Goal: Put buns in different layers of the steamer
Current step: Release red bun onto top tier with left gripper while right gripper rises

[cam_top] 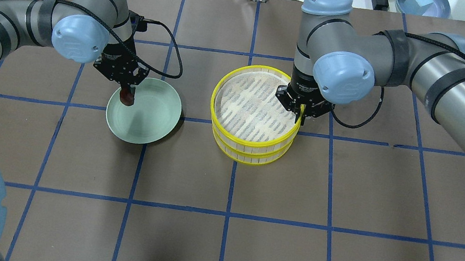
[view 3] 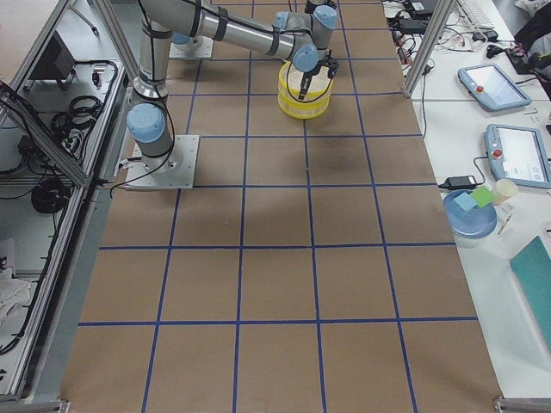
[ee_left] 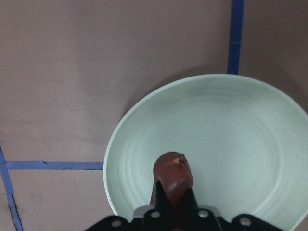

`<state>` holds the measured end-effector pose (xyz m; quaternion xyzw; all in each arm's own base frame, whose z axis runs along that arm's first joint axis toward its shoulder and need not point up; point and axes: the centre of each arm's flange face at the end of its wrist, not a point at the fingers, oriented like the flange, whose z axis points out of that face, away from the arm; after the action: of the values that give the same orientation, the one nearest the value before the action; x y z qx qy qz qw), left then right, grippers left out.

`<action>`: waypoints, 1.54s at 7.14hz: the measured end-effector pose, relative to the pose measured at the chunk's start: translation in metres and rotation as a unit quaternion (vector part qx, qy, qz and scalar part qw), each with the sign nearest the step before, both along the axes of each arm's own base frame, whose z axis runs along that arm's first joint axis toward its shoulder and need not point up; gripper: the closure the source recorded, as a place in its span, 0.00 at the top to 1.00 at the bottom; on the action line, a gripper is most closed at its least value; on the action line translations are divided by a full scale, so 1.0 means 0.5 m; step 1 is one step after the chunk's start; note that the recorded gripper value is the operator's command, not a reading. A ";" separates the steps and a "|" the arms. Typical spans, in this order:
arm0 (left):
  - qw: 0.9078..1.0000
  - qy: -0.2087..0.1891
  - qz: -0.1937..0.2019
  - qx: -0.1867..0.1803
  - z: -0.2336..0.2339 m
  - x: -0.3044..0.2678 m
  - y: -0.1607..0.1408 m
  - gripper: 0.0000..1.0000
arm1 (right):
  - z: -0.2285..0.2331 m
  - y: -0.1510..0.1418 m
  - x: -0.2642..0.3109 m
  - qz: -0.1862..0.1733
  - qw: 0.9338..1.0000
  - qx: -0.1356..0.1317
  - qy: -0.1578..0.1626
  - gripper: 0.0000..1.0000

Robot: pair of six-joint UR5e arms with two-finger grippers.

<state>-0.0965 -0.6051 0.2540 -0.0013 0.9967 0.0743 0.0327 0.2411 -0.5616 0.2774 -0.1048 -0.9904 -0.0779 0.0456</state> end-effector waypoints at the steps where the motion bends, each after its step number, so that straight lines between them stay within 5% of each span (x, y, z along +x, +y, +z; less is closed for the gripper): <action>1: 1.000 -0.002 0.007 -0.011 0.026 -0.019 0.004 0.00 | -0.001 0.001 0.000 0.001 1.000 -0.001 0.000 0.99; 4: 0.997 0.027 0.040 -0.061 0.140 -0.160 0.026 0.00 | 0.043 0.008 -0.004 0.008 1.000 -0.017 0.001 1.00; 10: 0.982 0.120 0.106 -0.099 0.244 -0.408 0.115 0.00 | 0.377 0.103 -0.183 0.039 0.996 -0.080 -0.018 1.00; 11: 0.977 0.147 0.119 -0.097 0.236 -0.430 0.113 0.19 | 0.443 0.131 -0.179 0.042 0.995 -0.085 -0.021 1.00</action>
<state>-0.3117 -0.5485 0.3718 -0.1117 0.9858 -0.0205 -0.1234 0.1517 -0.4963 0.4987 -0.0652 -0.9977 0.0060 0.0190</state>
